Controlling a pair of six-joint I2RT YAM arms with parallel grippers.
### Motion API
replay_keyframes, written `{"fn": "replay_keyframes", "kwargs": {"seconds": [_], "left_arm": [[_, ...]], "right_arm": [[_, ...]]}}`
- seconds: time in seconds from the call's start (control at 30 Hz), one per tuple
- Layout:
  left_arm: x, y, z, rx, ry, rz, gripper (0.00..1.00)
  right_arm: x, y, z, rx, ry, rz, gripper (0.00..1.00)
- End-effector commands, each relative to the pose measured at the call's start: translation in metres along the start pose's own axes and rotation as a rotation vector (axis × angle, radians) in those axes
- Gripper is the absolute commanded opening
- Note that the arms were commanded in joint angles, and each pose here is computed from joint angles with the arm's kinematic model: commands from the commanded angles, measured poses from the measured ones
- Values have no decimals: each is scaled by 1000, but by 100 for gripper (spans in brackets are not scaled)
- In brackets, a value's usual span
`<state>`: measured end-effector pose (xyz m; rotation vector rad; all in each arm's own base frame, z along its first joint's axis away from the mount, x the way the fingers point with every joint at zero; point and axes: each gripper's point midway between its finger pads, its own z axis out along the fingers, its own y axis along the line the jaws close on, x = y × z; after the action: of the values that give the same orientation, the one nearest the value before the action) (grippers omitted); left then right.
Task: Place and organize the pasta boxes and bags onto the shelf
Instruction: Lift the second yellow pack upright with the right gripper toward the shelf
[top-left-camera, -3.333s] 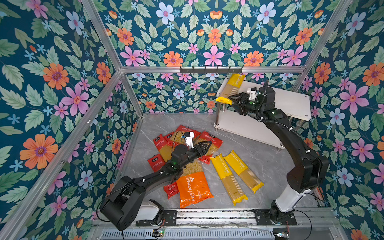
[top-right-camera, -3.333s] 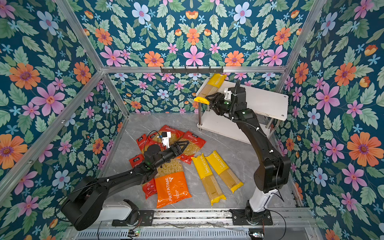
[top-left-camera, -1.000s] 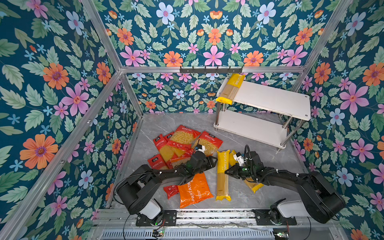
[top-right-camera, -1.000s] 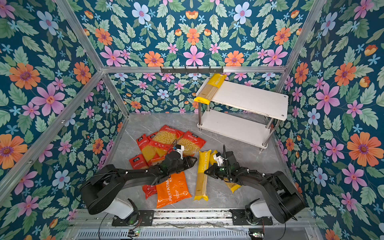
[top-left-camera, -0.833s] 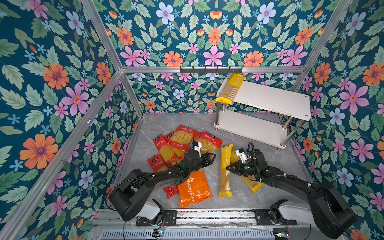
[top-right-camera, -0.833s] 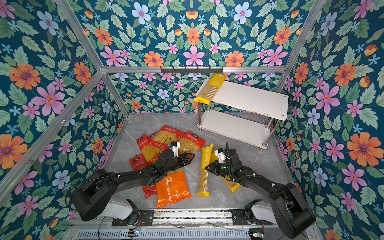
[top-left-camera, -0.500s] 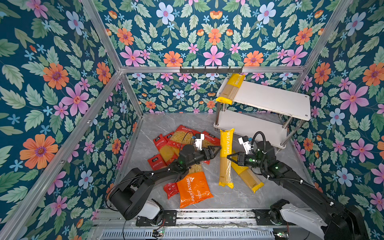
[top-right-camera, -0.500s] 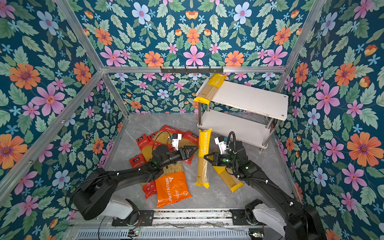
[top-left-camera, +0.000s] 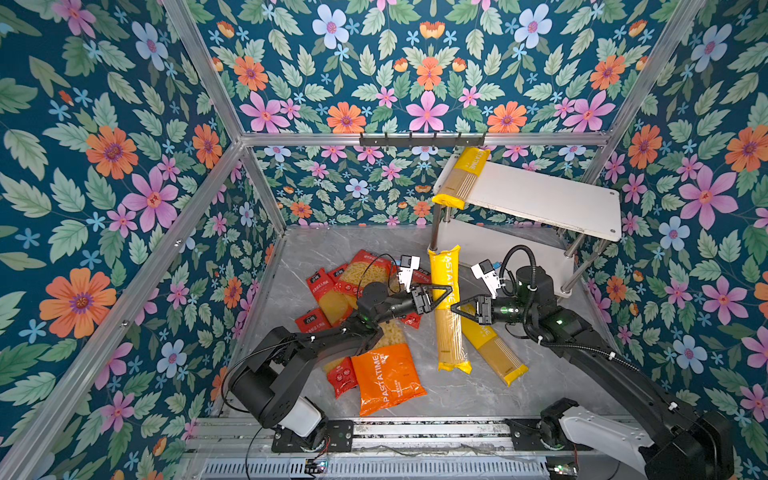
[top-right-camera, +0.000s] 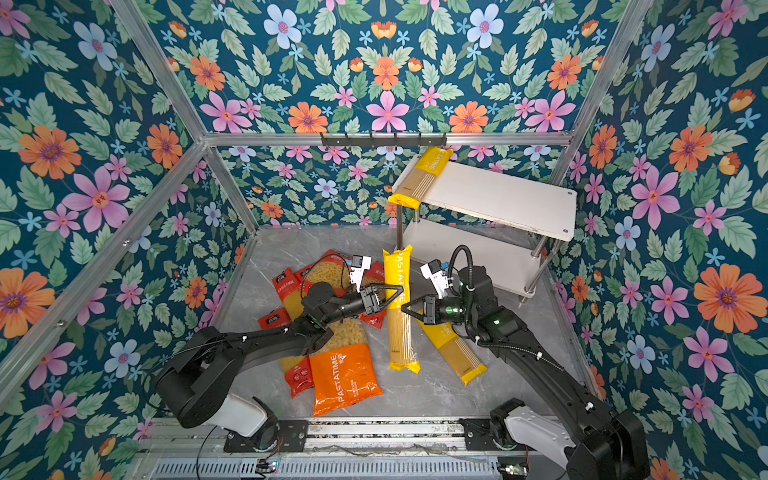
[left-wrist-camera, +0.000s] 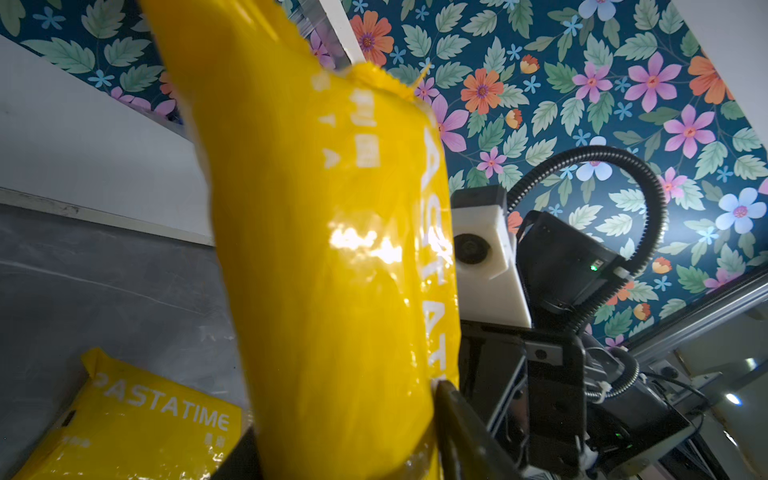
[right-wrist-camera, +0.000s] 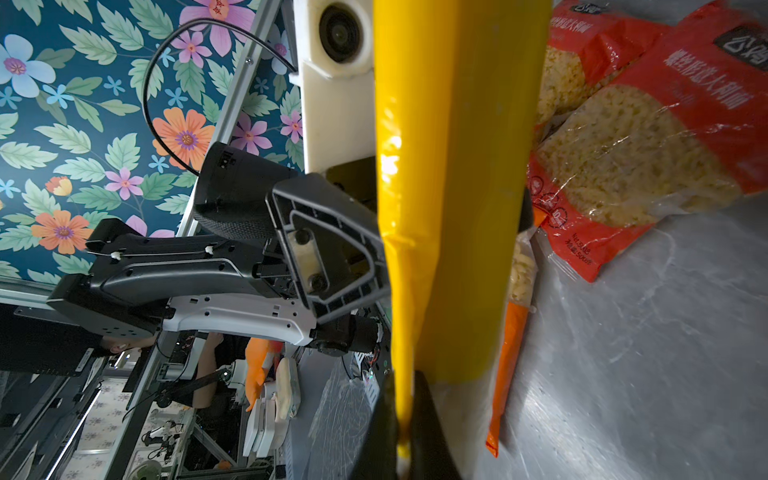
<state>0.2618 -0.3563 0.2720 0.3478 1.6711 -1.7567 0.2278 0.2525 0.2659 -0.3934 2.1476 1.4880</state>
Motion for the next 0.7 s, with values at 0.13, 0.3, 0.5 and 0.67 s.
{"fn": "replay_keyframes", "kwargs": {"seconds": [0.13, 0.3, 0.5, 0.67], "left_arm": [[-18, -27, -1, 62, -46, 49, 25], [-35, -37, 1, 31, -85, 84, 19], [-63, -41, 6, -13, -172, 83, 18], [-75, -36, 9, -40, -221, 38, 18]], "right_arm": [[-5, 2, -3, -24, -77, 10, 24], [7, -25, -15, 78, -175, 93, 46], [39, -46, -20, 158, -192, 102, 71], [36, -27, -17, 112, -210, 35, 72]]}}
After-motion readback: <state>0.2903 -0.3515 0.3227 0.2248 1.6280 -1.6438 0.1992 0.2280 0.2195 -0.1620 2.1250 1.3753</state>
